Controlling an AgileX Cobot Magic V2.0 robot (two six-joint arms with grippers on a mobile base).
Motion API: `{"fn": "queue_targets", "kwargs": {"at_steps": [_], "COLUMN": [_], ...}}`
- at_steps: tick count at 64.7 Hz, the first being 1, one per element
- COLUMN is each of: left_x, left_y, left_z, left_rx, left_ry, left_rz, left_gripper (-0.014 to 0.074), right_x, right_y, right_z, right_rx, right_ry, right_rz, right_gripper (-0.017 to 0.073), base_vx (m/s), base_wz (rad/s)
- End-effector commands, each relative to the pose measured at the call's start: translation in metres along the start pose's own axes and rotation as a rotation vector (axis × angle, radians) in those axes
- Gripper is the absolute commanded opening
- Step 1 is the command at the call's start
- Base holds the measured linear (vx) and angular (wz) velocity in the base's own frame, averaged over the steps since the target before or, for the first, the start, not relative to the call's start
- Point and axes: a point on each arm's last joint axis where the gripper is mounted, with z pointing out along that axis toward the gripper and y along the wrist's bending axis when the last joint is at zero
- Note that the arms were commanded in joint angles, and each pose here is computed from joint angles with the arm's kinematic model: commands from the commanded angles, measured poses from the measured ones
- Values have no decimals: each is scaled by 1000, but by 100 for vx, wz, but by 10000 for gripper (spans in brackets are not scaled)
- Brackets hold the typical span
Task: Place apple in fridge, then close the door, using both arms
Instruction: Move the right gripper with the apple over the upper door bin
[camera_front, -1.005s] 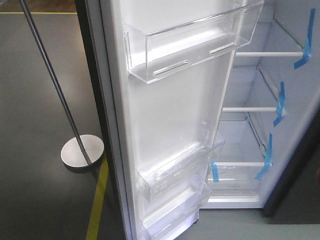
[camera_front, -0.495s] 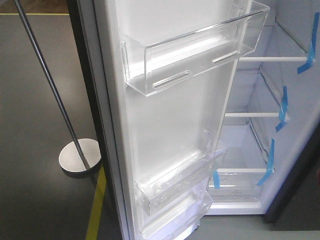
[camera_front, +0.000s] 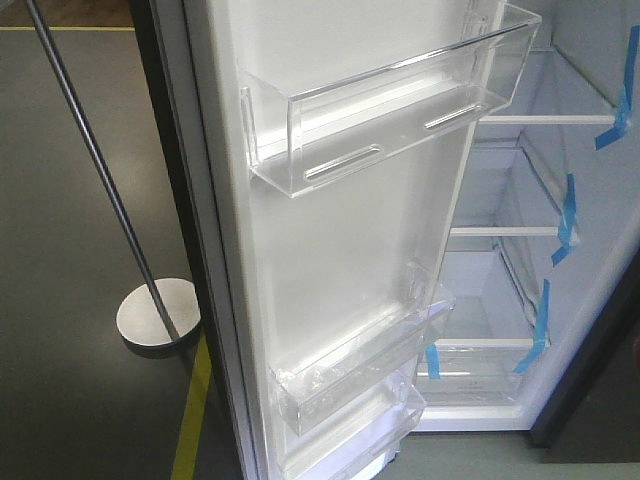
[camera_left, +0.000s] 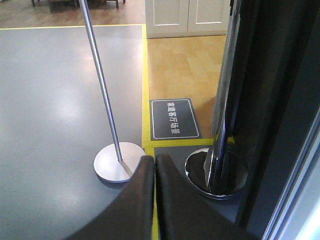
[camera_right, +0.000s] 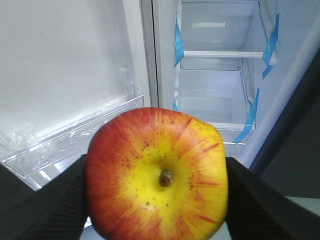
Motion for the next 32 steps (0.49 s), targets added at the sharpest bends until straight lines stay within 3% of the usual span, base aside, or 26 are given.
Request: {"fn": "queue_targets", "kwargs": {"at_steps": [1,32], "left_x": [-1,-1], "left_y": [0,0], "left_z": [1,1], "left_rx": [8,8], "left_ry": [-65,-65], "left_rz": [-5,-5], "left_gripper": [-6,-6], "right_x": [-13,-13], "right_y": [1,1], "right_z": [-4,-4], "right_rx": [0,0], "right_ry": [-96,-96], "right_rz": [-5,-5], "right_gripper": [195,195], "base_vx": [0,0], "base_wz": [0,0]}}
